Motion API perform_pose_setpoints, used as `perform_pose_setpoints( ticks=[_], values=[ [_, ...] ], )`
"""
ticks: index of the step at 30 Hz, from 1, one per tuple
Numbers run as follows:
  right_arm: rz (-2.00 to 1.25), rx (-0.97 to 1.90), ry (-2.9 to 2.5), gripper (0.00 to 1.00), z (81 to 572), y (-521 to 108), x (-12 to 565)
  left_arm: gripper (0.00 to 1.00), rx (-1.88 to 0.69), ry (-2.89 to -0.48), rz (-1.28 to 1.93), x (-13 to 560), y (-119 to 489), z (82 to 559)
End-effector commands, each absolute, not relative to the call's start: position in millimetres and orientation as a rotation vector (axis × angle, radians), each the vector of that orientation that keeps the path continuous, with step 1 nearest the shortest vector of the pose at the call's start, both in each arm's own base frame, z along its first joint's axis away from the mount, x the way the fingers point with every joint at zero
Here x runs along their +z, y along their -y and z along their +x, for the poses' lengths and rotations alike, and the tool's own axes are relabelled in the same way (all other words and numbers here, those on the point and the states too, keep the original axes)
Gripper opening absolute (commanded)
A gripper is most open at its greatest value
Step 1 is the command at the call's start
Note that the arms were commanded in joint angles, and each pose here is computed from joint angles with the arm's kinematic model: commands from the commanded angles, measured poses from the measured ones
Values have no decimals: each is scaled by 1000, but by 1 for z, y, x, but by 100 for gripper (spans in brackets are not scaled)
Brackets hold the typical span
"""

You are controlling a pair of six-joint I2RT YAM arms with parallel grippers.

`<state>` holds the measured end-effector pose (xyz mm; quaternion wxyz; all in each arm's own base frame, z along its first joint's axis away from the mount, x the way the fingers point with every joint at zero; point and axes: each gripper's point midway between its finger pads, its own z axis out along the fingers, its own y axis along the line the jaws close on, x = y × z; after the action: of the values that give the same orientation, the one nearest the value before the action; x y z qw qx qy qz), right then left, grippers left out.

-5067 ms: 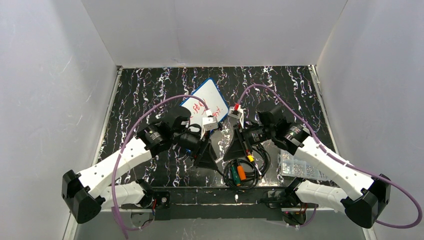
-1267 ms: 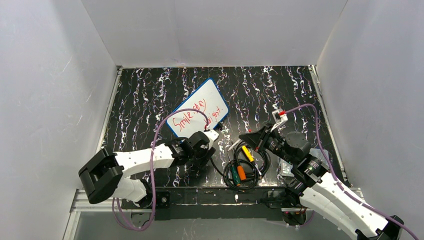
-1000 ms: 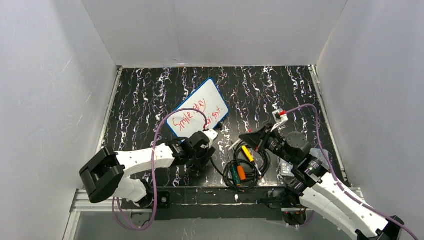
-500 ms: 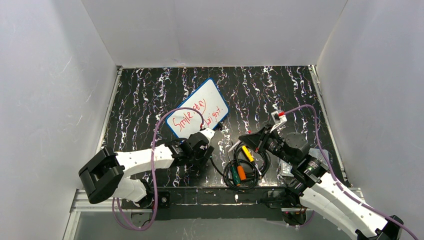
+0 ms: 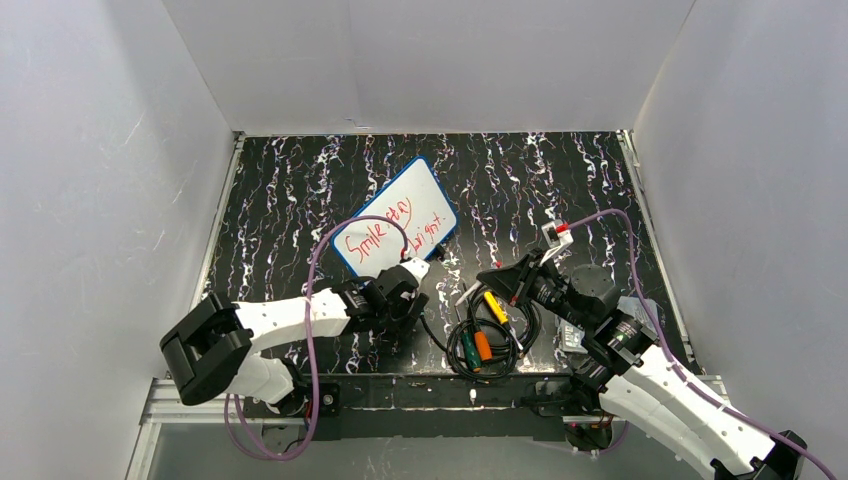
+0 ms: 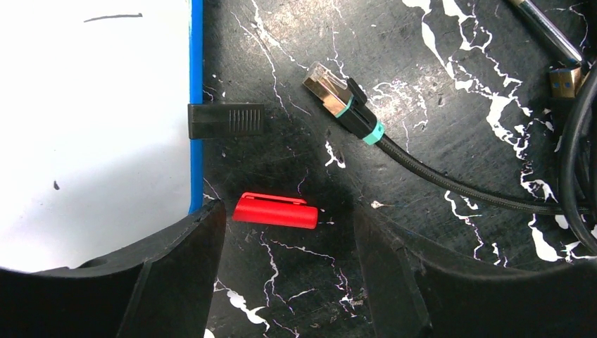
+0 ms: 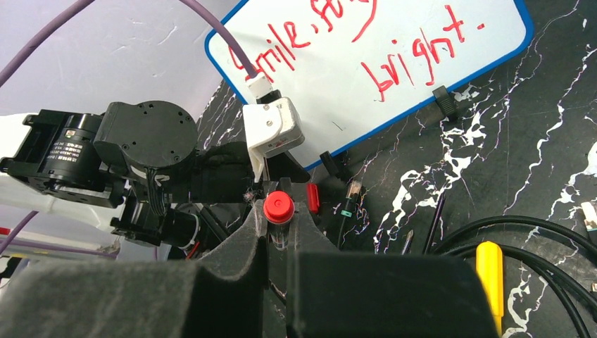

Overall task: Write a sentence on the whiteboard
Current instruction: Close the whiteboard marker at the center of the board.

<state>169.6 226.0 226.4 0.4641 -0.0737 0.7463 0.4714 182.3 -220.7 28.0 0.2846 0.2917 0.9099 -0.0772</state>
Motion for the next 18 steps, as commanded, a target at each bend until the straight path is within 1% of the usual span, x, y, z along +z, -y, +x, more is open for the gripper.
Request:
perform_pose_setpoints(
  ticks=[1,18],
  values=[
    [-189,1171,-1783,1,172,-227,235,65,-211,-2461,759,25,217,178],
    [-181,1174,-1794,1,173,-228,230,66,-457,-2470,792,34,236,153]
  ],
)
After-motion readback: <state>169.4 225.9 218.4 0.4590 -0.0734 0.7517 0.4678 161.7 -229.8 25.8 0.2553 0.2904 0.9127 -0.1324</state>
